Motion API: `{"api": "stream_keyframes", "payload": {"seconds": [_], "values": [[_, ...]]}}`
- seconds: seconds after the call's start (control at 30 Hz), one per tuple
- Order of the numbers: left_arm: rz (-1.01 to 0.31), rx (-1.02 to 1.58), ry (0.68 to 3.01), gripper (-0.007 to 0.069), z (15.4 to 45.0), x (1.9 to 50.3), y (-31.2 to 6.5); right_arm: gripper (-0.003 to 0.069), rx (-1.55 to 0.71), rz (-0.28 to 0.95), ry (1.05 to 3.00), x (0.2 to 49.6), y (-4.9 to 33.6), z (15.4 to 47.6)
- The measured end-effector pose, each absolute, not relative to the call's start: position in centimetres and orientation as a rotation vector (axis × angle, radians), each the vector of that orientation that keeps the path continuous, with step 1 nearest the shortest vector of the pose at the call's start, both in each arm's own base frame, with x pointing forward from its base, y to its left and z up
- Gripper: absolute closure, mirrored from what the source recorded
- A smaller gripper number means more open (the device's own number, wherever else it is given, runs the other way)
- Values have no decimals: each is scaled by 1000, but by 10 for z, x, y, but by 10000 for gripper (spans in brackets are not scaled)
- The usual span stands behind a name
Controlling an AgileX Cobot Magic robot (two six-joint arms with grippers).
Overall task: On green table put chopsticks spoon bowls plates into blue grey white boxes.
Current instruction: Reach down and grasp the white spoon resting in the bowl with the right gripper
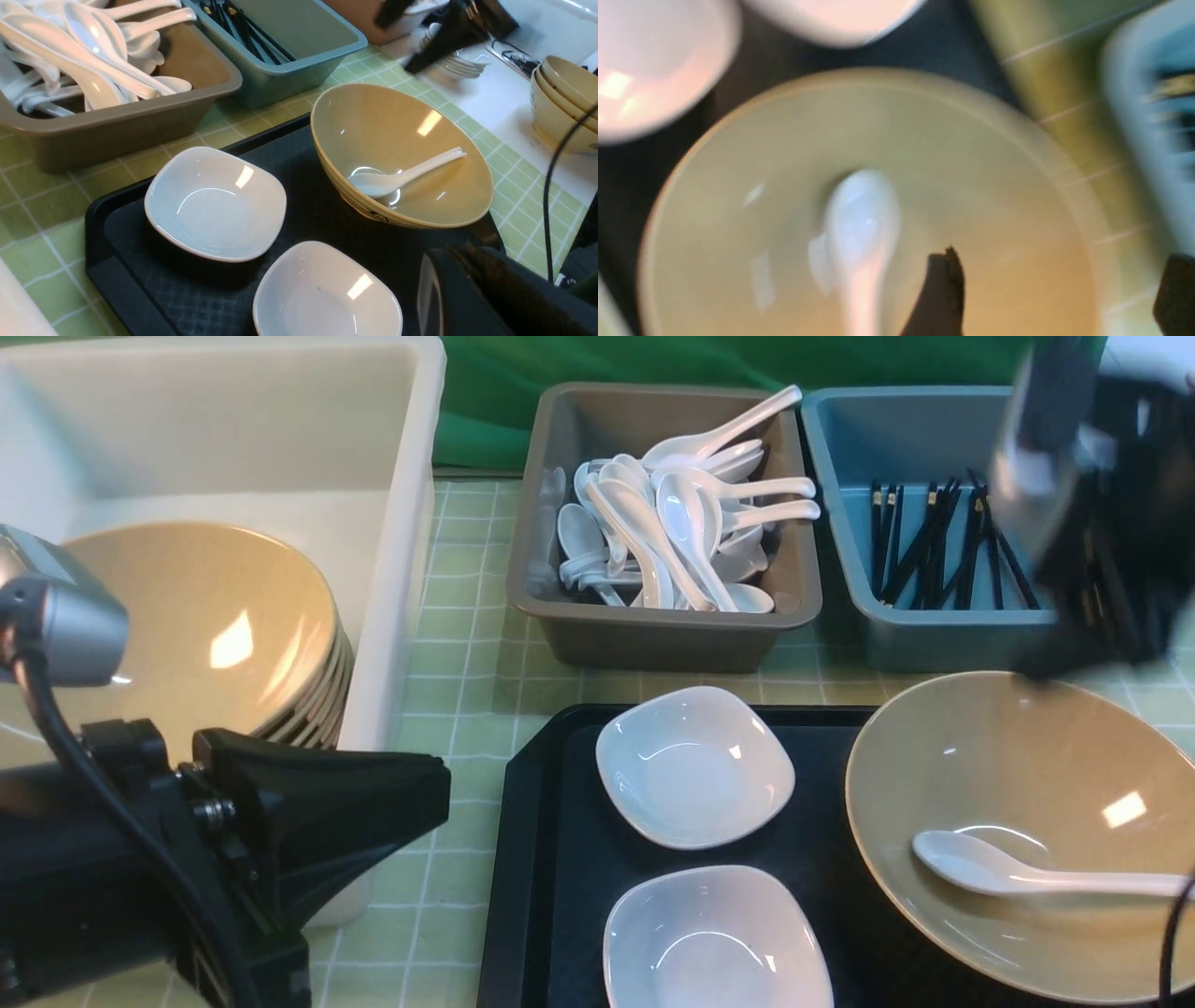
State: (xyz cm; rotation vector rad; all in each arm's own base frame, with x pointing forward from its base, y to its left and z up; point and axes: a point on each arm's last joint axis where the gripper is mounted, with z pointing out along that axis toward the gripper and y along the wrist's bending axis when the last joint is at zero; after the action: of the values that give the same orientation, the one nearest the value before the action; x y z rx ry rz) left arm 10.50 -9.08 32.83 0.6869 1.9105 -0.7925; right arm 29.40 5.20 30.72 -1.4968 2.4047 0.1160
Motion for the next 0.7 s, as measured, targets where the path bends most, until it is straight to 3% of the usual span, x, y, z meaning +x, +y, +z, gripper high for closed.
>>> {"api": "stream_keyframes", "payload": {"seconds": [0.23, 0.53, 0.6, 0.7], "values": [[-780, 743, 1903, 627, 327, 103, -91, 90, -1594, 28, 2509, 265, 40, 231], [-793, 761, 1912, 627, 326, 102, -92, 96, -1640, -32, 2544, 255, 33, 198], [-793, 761, 1912, 627, 326, 102, -92, 134, -1660, -33, 2556, 258, 33, 192], [-793, 761, 1912, 627, 326, 102, -92, 260, -1668, -24, 2568, 260, 33, 186]]}}
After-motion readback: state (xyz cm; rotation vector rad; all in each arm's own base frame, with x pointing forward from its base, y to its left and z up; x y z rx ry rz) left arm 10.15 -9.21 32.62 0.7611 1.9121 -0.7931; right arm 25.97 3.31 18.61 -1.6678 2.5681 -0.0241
